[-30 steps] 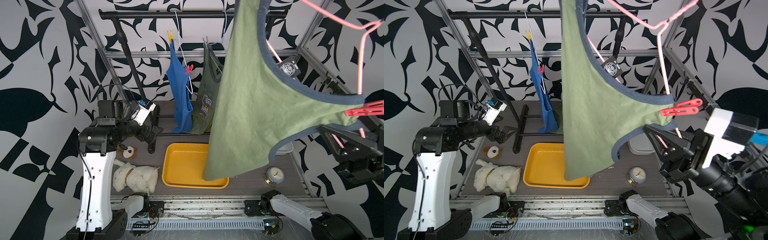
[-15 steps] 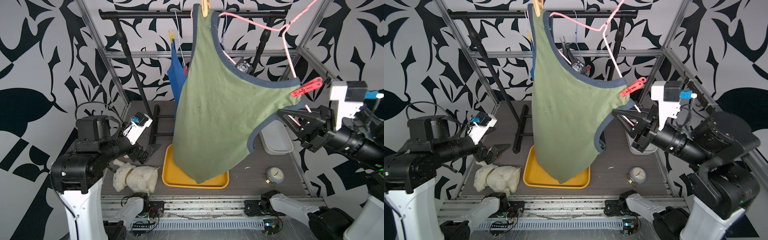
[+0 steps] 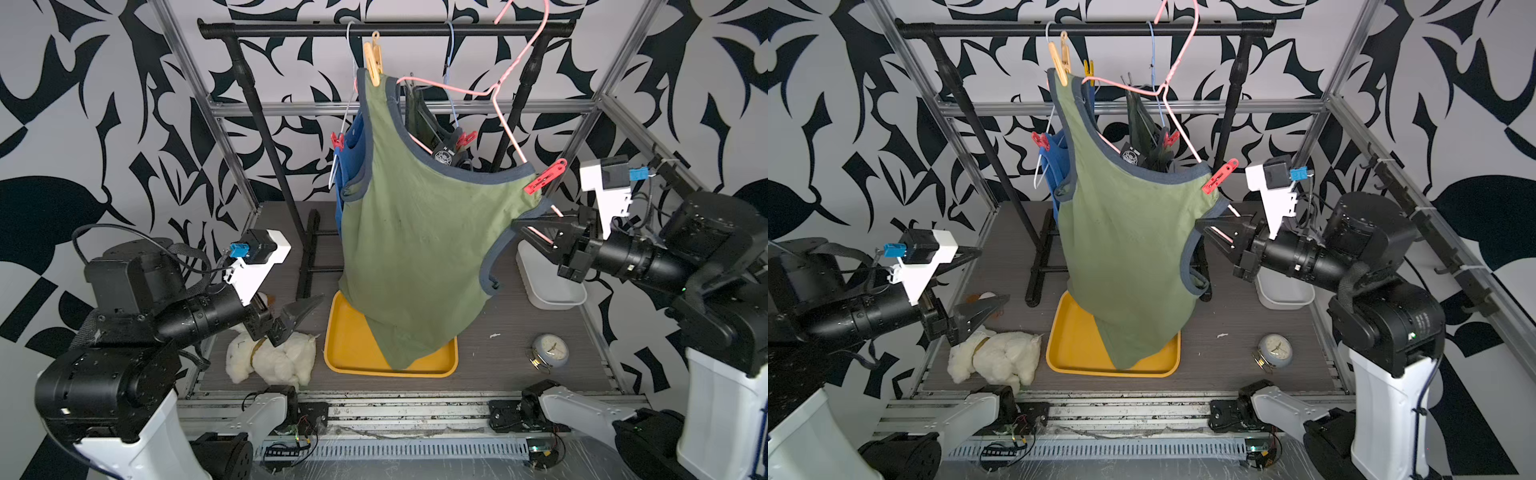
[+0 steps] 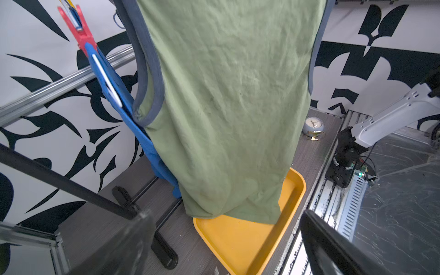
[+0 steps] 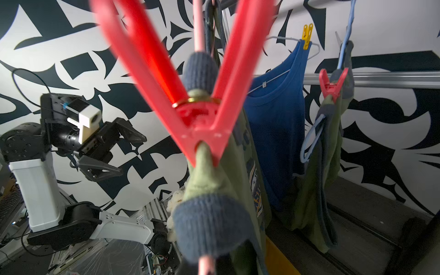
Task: Remove the clothespins securing tank tops to the hanger
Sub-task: Pick up the hanger from the clothesline, then remove the clothespin from the hanger.
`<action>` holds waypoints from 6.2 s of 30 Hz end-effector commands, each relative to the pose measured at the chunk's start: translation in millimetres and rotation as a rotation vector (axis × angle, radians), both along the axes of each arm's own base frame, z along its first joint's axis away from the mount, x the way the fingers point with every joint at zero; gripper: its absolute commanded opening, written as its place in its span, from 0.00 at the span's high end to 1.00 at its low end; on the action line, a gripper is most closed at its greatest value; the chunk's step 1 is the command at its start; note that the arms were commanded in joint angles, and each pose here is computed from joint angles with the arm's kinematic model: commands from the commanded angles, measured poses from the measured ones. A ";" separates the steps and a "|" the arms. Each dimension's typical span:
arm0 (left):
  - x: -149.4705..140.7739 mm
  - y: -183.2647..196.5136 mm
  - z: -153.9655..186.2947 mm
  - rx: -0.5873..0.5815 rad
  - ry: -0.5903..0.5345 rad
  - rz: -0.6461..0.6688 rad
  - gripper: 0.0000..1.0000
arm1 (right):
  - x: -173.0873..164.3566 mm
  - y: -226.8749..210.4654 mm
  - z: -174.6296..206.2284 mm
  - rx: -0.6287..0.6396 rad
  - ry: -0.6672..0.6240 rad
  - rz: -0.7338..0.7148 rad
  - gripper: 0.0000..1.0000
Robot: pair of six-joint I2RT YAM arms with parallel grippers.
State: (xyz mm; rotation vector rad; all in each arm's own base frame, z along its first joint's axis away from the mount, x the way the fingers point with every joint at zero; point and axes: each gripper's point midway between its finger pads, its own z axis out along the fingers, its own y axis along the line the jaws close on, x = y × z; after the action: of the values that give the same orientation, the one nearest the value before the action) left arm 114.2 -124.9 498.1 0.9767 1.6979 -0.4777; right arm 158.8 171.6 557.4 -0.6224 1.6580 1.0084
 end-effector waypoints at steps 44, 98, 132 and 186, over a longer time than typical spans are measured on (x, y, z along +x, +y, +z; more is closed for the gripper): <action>84.3 -40.0 74.5 -0.290 0.044 -0.244 0.01 | -9.6 56.7 -91.0 -0.201 0.071 0.304 1.00; 97.7 -56.8 57.3 -0.465 0.333 -0.448 0.96 | 13.2 147.2 -88.4 -0.187 -0.024 0.510 1.00; 93.4 -55.5 5.3 -0.333 0.328 -0.350 1.00 | 54.4 156.0 -81.4 -0.091 -0.023 0.428 0.27; 101.3 -58.0 -6.5 -0.309 0.329 -0.337 1.00 | 62.3 99.6 -85.5 -0.097 -0.019 0.162 1.00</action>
State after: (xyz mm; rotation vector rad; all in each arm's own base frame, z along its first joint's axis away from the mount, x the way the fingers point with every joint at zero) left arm 221.6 -181.5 487.1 0.9692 1.7165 -1.1529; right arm 220.7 294.5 470.6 -0.9089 1.6437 1.1553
